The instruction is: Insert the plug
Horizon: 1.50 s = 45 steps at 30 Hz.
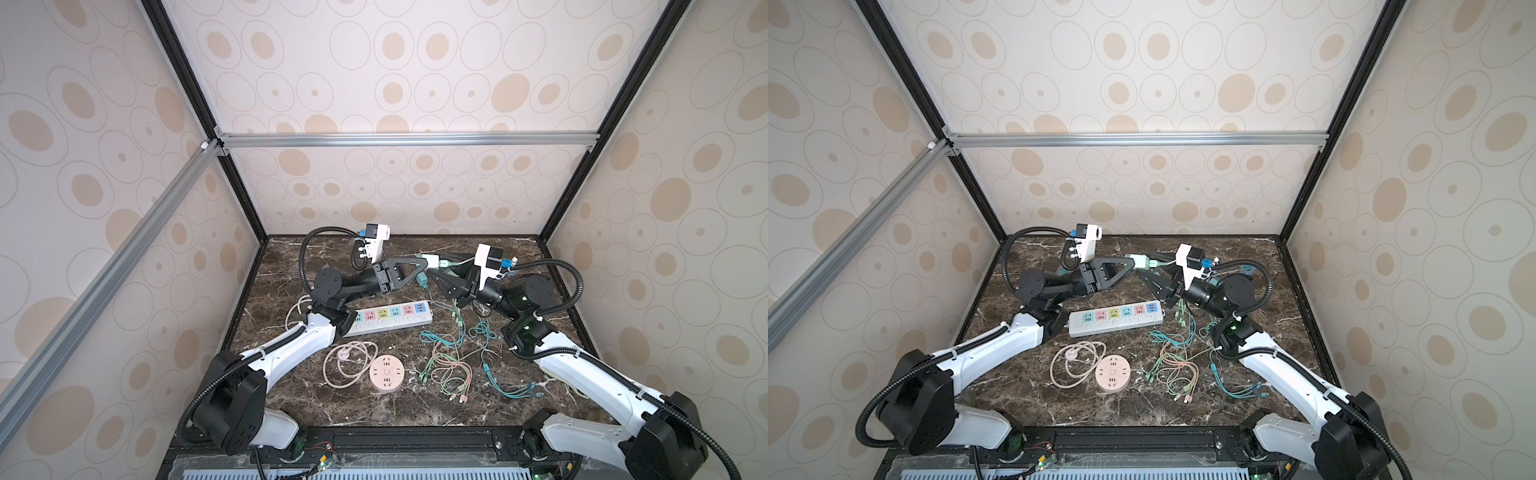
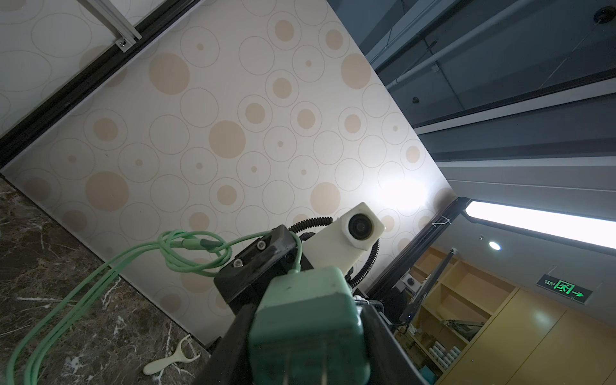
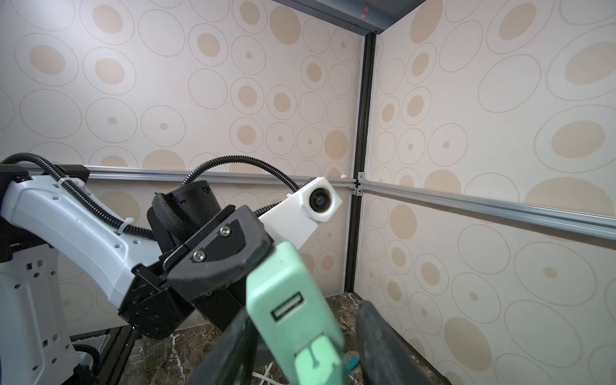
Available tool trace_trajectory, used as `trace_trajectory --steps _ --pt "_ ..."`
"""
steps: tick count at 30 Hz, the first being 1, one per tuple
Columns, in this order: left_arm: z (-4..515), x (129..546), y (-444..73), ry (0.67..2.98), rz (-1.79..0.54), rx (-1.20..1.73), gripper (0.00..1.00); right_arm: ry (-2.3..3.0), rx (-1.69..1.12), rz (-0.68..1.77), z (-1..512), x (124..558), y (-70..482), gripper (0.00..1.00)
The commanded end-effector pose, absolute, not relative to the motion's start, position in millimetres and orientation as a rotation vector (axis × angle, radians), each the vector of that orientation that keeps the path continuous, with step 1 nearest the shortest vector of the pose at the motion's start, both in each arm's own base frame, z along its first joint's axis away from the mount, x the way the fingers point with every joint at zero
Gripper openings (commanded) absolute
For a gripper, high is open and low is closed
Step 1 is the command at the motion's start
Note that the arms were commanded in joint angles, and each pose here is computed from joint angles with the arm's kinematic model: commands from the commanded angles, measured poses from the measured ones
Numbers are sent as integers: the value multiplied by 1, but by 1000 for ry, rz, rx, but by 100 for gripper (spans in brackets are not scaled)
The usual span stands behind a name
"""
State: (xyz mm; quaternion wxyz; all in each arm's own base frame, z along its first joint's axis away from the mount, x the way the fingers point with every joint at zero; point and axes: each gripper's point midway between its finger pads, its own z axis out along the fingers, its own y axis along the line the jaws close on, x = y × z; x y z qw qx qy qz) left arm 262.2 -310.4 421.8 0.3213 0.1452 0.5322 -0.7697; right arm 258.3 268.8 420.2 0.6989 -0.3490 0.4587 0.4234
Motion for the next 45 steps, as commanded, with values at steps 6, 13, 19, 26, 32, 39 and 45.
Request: trace_trajectory --steps 6,13,19,26,32,39,45 --pt "428 256 -307 1355 -2059 415 12 935 -812 945 441 251 270 43" --pt "426 257 -308 1363 -2067 413 13 927 -824 949 442 248 270 36" --pt "423 258 -310 1377 -2082 409 14 933 -866 945 440 244 273 33" --pt "415 260 -312 1418 -2091 386 16 927 -893 911 440 242 273 31" --pt "408 264 -313 1446 -2086 362 21 925 -897 910 441 240 272 25" --pt "396 270 -312 1483 -2086 322 41 959 -906 888 432 243 272 21" --pt "390 282 -296 1488 -2056 260 54 1026 -900 846 423 249 269 17"
